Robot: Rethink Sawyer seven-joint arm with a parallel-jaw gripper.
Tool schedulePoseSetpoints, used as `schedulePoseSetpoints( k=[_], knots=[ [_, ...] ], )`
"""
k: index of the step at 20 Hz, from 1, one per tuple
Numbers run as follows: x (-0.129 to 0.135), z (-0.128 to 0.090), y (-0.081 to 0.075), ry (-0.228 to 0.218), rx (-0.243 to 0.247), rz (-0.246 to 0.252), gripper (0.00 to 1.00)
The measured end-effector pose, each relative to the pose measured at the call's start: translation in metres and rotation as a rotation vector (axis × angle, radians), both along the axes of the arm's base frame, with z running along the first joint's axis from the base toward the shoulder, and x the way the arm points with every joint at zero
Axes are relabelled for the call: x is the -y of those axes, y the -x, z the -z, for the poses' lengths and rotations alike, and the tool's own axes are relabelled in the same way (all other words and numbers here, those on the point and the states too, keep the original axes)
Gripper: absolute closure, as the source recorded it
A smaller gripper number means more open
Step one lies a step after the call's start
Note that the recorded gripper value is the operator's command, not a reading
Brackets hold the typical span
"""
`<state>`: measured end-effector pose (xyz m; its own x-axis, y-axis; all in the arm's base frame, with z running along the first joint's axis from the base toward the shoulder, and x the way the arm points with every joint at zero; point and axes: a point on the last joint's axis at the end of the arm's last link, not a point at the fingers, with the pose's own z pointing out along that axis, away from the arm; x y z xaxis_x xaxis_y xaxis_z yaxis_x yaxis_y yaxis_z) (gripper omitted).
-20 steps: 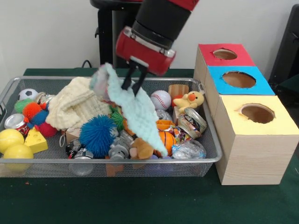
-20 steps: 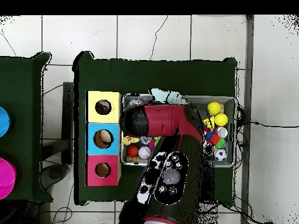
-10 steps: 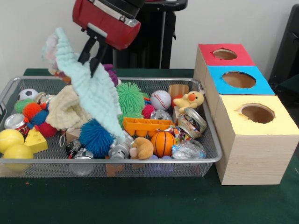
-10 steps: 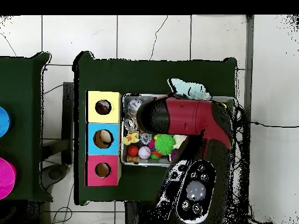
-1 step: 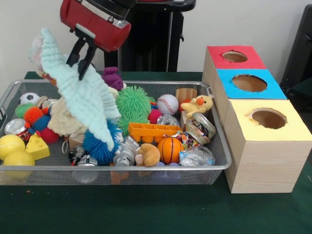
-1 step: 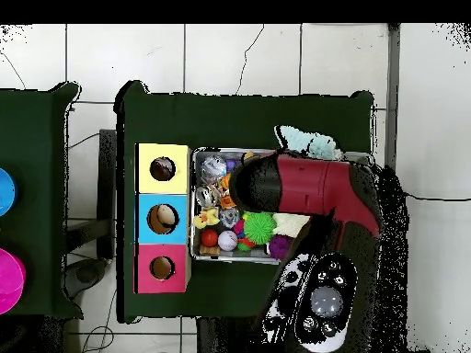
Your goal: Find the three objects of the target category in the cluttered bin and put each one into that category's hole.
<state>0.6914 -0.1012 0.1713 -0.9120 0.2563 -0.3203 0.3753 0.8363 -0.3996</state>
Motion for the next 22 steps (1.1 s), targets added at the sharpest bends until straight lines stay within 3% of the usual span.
schedulePoseSetpoints(
  k=[5, 6, 18, 22],
  knots=[
    [0.01, 0.005, 0.004, -0.008, -0.009, 0.021, 1.0],
    [0.015, 0.007, 0.006, -0.013, -0.013, 0.029, 0.0],
    [0.017, 0.021, 0.019, -0.051, -0.038, 0.056, 0.0],
    [-0.002, 0.023, 0.02, -0.123, -0.03, 0.078, 0.0]
  ],
)
